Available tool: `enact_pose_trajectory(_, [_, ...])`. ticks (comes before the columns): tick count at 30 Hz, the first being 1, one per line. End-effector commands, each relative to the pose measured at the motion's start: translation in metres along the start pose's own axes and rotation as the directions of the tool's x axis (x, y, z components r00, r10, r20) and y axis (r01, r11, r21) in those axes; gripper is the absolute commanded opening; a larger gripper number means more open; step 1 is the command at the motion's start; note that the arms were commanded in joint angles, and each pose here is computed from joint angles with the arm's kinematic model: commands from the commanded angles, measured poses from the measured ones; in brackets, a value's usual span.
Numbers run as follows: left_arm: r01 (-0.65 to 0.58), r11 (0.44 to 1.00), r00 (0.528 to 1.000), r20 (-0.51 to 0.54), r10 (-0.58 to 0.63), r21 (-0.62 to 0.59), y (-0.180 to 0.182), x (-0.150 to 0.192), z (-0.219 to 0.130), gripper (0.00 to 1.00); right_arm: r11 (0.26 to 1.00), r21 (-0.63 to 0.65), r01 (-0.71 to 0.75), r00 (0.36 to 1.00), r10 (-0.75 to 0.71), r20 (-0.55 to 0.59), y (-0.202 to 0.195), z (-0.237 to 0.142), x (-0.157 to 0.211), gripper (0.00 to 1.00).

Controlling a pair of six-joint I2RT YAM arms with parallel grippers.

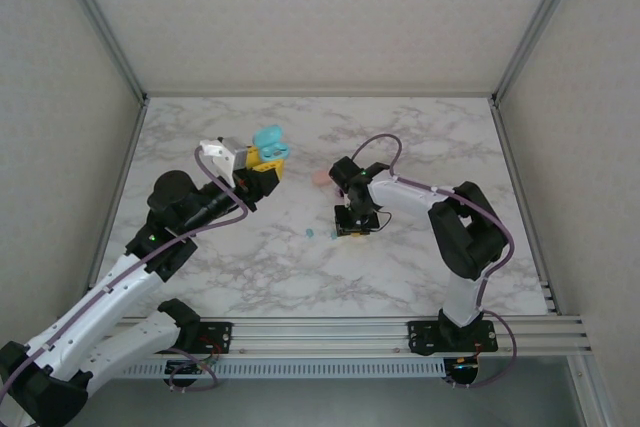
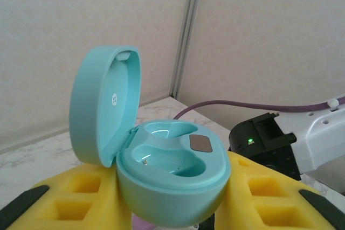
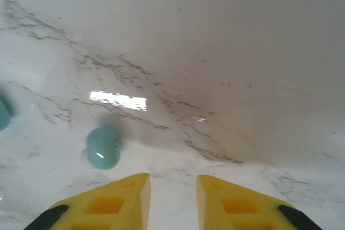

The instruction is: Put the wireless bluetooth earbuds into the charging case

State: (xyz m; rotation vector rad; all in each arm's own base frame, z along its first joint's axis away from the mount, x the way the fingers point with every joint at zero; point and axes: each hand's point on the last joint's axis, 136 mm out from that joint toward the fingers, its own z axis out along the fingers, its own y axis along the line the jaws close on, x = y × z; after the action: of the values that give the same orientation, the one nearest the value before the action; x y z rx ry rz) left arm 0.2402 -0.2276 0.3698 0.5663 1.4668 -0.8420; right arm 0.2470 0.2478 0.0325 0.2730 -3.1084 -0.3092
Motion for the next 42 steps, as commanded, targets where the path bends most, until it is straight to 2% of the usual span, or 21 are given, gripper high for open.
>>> enact_pose_trajectory(1, [-0.007,1.000,0.999,0.043,0.007,0.008,-0.003,-0.017,-0.002,0.29,0.993,-0.113,-0.013,0.999,0.019,0.049,0.023,-0.013,-0.010,0.30])
enact_pose_trajectory(5, [-0.004,1.000,0.999,0.040,0.004,0.007,-0.002,-0.017,-0.002,0.29,0.989,-0.144,-0.026,0.999,0.032,0.040,0.032,-0.008,-0.015,0.33])
enact_pose_trajectory(21, [0.002,1.000,0.999,0.036,-0.002,0.010,-0.002,-0.016,0.001,0.29,0.999,-0.034,-0.019,0.999,0.017,-0.039,0.013,0.015,0.000,0.32])
enact_pose_trajectory(27, [0.002,1.000,0.999,0.035,-0.003,0.006,-0.002,-0.016,0.001,0.29,1.000,0.024,0.002,0.999,-0.001,-0.032,-0.003,0.008,0.007,0.28])
enact_pose_trajectory(37, [0.004,1.000,1.000,0.031,-0.004,0.009,-0.002,-0.015,0.002,0.29,0.998,0.059,-0.019,1.000,0.019,0.000,-0.017,-0.002,0.007,0.28])
enact_pose_trajectory(42, [0.004,1.000,1.000,0.030,-0.004,0.001,0.000,-0.014,0.001,0.29,1.000,-0.023,-0.008,0.999,0.009,0.042,0.003,-0.016,-0.005,0.30])
